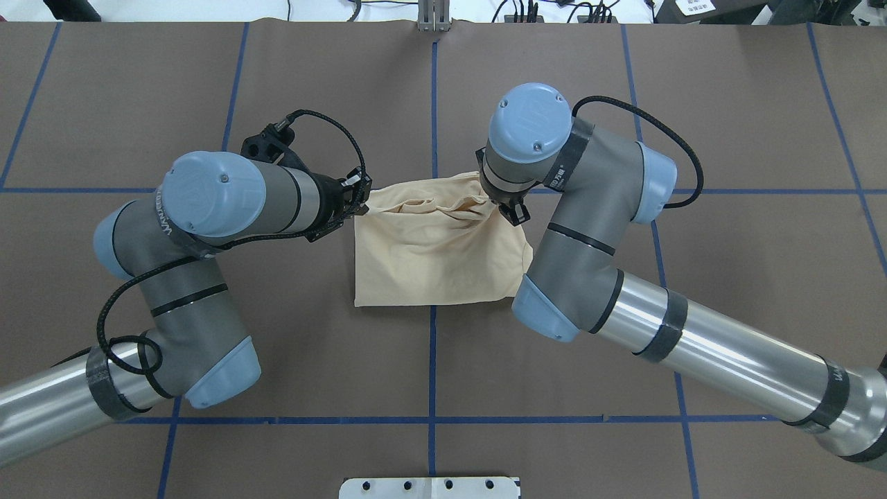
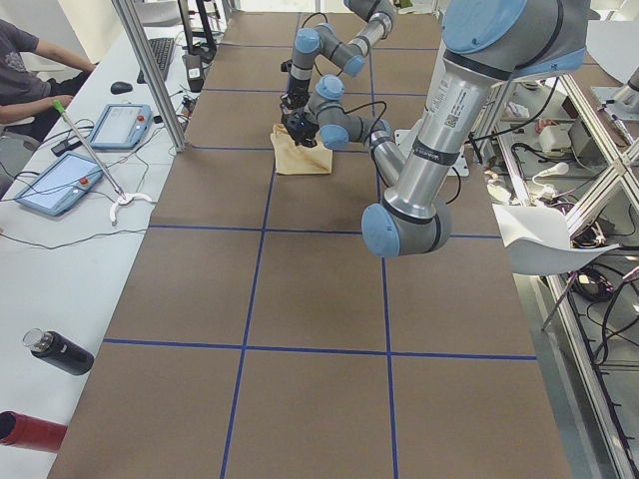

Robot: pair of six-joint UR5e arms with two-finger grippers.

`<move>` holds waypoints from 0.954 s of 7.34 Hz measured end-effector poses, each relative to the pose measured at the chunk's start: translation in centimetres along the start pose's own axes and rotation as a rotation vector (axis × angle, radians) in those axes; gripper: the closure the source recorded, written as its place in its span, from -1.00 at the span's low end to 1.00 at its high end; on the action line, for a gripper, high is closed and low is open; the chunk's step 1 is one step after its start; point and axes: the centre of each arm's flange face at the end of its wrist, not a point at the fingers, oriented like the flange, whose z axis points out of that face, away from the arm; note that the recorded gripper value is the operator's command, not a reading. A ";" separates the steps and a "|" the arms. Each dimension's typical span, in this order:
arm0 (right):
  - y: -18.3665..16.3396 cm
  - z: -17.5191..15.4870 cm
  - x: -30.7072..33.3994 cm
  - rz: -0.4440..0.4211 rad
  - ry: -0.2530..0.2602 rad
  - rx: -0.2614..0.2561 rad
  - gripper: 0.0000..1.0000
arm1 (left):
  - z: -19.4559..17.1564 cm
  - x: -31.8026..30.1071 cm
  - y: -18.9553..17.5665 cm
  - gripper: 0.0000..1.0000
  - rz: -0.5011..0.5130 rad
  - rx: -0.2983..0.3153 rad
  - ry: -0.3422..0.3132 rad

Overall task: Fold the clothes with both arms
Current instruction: 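Lift the near edge with both grippers and fold it away from the robot, then release the folded shirt and raise both grippers away from it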

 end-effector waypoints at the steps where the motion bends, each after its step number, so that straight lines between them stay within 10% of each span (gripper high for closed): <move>1: 0.1 0.8 -1.5 -0.017 0.006 0.007 1.00 | 1.9 0.5 -1.1 1.00 -0.004 0.013 0.004; 4: -1.7 3.2 -3.7 -0.064 0.014 0.002 1.00 | 5.7 0.5 -4.6 1.00 -0.004 0.050 0.011; 6: -2.8 4.7 -5.1 -0.090 0.005 0.005 -0.64 | 7.1 -0.1 -6.8 1.00 0.035 0.077 -0.008; 7: -3.0 5.1 -5.8 -0.094 0.007 0.010 -1.00 | 8.0 -0.4 -7.3 0.85 0.042 0.084 -0.019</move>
